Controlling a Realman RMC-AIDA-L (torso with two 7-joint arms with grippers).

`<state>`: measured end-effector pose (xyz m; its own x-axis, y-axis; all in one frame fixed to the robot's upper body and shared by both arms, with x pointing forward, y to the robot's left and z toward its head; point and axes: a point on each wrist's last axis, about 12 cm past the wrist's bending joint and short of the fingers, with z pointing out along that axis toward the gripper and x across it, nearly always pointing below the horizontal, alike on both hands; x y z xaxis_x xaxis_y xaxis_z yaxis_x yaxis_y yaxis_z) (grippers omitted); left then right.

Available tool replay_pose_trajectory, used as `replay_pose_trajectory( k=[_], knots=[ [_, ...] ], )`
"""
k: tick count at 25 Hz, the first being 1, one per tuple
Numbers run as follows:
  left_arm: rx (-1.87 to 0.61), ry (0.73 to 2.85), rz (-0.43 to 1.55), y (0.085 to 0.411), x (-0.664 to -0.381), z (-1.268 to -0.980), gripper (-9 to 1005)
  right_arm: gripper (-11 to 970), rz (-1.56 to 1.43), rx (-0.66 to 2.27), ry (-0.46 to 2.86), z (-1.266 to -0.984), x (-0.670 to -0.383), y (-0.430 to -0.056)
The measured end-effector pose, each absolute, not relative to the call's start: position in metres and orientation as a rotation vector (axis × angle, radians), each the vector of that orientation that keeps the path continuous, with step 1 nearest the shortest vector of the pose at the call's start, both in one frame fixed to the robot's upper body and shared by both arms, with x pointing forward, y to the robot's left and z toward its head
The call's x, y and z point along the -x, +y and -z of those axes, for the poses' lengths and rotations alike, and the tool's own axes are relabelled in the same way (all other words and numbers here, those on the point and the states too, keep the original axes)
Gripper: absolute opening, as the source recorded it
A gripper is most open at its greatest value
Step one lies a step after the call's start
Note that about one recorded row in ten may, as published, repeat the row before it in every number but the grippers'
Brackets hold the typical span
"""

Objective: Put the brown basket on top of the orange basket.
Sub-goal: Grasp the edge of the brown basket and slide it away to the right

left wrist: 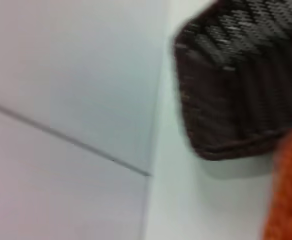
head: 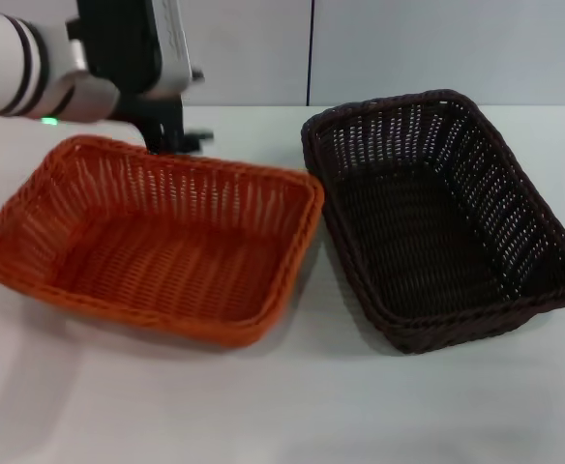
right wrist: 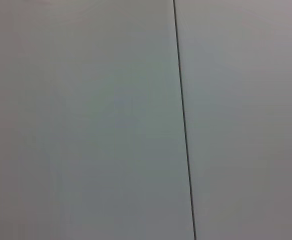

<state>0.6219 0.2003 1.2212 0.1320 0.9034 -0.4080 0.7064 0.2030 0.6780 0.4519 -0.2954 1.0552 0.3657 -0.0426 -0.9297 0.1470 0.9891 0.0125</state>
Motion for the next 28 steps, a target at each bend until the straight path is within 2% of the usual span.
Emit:
replay_pose_trajectory(
  k=[2, 4, 5, 6, 9, 10, 13, 15, 16, 17, 18, 19, 20, 21, 23, 24, 25, 26, 28],
  knots=[
    [-1.483, 1.613, -0.312, 0.204, -0.623, -1.226, 684, 723, 0.122, -0.101, 1.191, -1.055, -0.452, -0.295],
    [-1.297, 1.585, -0.358, 0.214, -0.622, -1.236, 690, 723, 0.122, -0.102, 1.19, -1.055, -0.452, -0.295],
    [-1.115, 1.544, -0.391, 0.226, -0.617, -1.243, 691, 723, 0.121, -0.105, 1.19, -1.056, -0.452, -0.295],
    [-1.115, 1.544, -0.391, 0.226, -0.617, -1.243, 691, 722, 0.121, -0.105, 1.19, -1.056, -0.452, -0.295],
    [-0.828, 1.458, -0.428, 0.248, -0.599, -1.251, 693, 722, 0.099, -0.115, 1.202, -1.058, -0.457, -0.292],
    [-0.679, 1.415, -0.431, 0.262, -0.583, -1.252, 693, 722, 0.063, -0.127, 1.234, -1.061, -0.464, -0.288],
    [-0.561, 1.414, -0.411, 0.276, -0.568, -1.246, 695, 722, 0.006, -0.124, 1.289, -1.067, -0.475, -0.284],
    [-0.36, 1.431, -0.347, 0.295, -0.548, -1.225, 696, 722, -0.119, -0.057, 1.4, -1.088, -0.498, -0.277],
    [-0.36, 1.431, -0.347, 0.295, -0.548, -1.225, 696, 722, -0.119, -0.057, 1.4, -1.088, -0.498, -0.277],
    [-0.286, 1.425, -0.334, 0.302, -0.539, -1.212, 697, 722, -0.195, 0.008, 1.462, -1.106, -0.511, -0.269],
    [-0.236, 1.402, -0.333, 0.306, -0.533, -1.204, 697, 722, -0.195, 0.008, 1.462, -1.106, -0.511, -0.269],
    [-0.164, 1.366, -0.346, 0.311, -0.52, -1.185, 698, 722, -0.233, 0.051, 1.491, -1.12, -0.519, -0.263],
    [-0.135, 1.343, -0.353, 0.312, -0.514, -1.175, 698, 722, -0.272, 0.147, 1.561, -1.144, -0.533, -0.253],
    [-0.082, 1.304, -0.368, 0.313, -0.5, -1.156, 699, 722, -0.272, 0.147, 1.561, -1.144, -0.533, -0.253],
    [0.009, 1.268, -0.376, 0.318, -0.478, -1.128, 700, 722, -0.254, 0.32, 1.717, -1.18, -0.552, -0.237],
    [0.009, 1.268, -0.376, 0.318, -0.478, -1.128, 700, 722, -0.254, 0.32, 1.717, -1.18, -0.552, -0.237],
    [0.082, 1.276, -0.383, 0.325, -0.467, -1.11, 701, 722, -0.219, 0.438, 1.816, -1.201, -0.559, -0.226],
    [0.082, 1.276, -0.383, 0.325, -0.467, -1.11, 701, 722, -0.219, 0.438, 1.816, -1.201, -0.559, -0.226],
    [0.122, 1.316, -0.38, 0.33, -0.462, -1.094, 702, 722, -0.176, 0.57, 1.903, -1.223, -0.564, -0.218]
  ],
)
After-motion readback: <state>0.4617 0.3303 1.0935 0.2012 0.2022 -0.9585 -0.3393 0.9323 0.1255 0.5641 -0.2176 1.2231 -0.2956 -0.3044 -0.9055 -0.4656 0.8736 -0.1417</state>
